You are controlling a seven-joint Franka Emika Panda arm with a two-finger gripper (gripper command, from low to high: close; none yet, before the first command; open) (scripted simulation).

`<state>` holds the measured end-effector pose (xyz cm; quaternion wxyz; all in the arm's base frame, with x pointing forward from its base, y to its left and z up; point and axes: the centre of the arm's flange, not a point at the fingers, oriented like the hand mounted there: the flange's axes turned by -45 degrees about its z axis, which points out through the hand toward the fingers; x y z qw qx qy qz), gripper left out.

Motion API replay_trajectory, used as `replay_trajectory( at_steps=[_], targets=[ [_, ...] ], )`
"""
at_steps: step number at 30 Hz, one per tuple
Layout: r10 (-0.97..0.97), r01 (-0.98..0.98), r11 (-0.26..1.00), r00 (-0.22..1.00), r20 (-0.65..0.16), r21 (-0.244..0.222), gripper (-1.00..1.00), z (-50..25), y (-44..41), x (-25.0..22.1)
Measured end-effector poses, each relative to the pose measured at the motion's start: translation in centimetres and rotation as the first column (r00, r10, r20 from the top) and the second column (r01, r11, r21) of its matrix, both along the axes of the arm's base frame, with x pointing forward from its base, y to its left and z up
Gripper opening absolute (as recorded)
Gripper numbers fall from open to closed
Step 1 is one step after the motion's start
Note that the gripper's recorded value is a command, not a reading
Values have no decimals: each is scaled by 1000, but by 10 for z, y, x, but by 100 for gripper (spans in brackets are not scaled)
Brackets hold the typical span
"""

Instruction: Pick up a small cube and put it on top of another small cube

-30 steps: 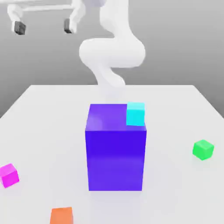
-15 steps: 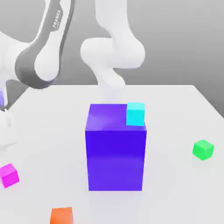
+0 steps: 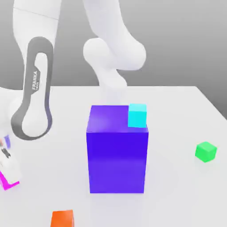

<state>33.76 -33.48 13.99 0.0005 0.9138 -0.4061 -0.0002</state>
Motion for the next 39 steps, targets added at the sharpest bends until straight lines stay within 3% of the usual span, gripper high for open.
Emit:
replay_trajectory(
  at_steps=[5, 11, 17, 22, 26, 30, 35, 37, 39],
  targets=[
    [50, -50, 999, 999, 20, -10, -100, 55, 8, 16],
    [520, -522, 853, 850, 78, -2, -100, 78, 135, 96],
    [872, -876, 481, 477, 113, -19, -100, 95, 283, 125],
    [993, -999, -12, -18, 118, -47, -100, 108, 433, 106],
    [899, -904, -421, -426, 99, -70, -100, 116, 537, 58],
    [686, -689, -721, -725, 67, -77, -100, 120, 610, -3],
    [308, -308, -949, -951, 18, -59, -100, 119, 674, -92],
    [157, -157, -987, -988, 3, -38, -100, 115, 686, -125],
    [129, -129, -992, -992, 0, -8, -100, 105, 679, -131]
  ],
)
